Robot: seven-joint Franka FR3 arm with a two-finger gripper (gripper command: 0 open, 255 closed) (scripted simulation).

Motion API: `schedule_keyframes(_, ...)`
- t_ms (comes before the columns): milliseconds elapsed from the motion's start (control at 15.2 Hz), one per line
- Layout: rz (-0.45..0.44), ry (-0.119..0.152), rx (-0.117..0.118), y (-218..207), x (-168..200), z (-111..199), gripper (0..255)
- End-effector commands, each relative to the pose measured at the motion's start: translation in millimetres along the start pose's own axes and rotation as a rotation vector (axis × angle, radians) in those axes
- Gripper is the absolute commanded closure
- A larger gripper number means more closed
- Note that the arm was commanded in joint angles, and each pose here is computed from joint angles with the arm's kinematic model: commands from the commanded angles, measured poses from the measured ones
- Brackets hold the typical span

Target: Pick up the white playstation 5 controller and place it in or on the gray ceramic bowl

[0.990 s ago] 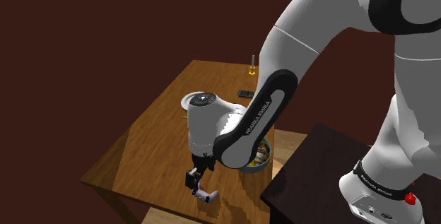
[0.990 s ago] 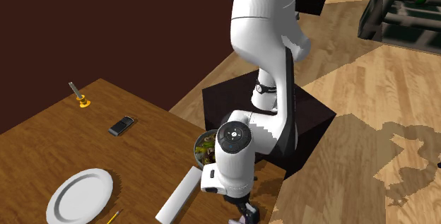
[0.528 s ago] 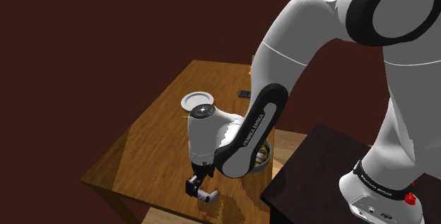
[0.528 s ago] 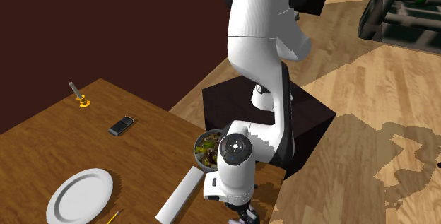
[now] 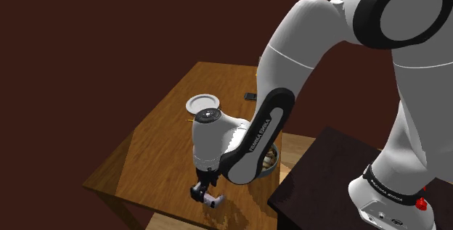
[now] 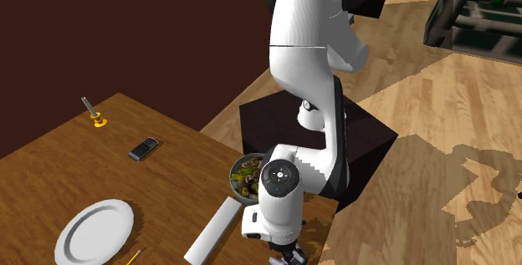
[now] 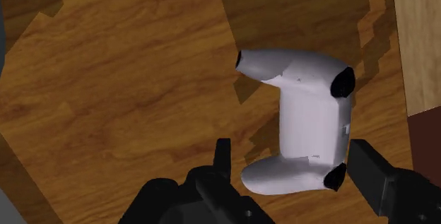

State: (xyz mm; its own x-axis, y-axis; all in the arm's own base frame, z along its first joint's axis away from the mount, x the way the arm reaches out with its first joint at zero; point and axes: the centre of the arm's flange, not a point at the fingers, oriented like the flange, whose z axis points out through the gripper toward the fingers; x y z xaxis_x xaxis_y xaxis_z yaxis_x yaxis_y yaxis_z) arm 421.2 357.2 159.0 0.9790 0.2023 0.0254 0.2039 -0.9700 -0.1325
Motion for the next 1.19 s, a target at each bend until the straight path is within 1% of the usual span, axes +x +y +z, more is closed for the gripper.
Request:
schedule_keyframes(0,0.004,-0.008,-0.006,3.1,-0.9,2.3,255)
schedule_keyframes(264,0.004,-0.008,-0.005,0.0,2.3,-0.1,255)
schedule_keyframes(462,0.004,-0.008,-0.006,-3.5,-3.2,2.7,255)
schedule_keyframes(528,0.004,-0.008,-0.006,3.1,-0.9,2.3,255)
schedule_keyframes(990,0.004,-0.008,-0.006,-1.8,0.1,-34.3,255)
schedule_keyframes(1056,0.003,-0.006,-0.004,-1.4,-0.1,-30.5,255)
schedule_keyframes(1122,0.003,-0.006,-0.004,-1.4,-0.1,-30.5,0)
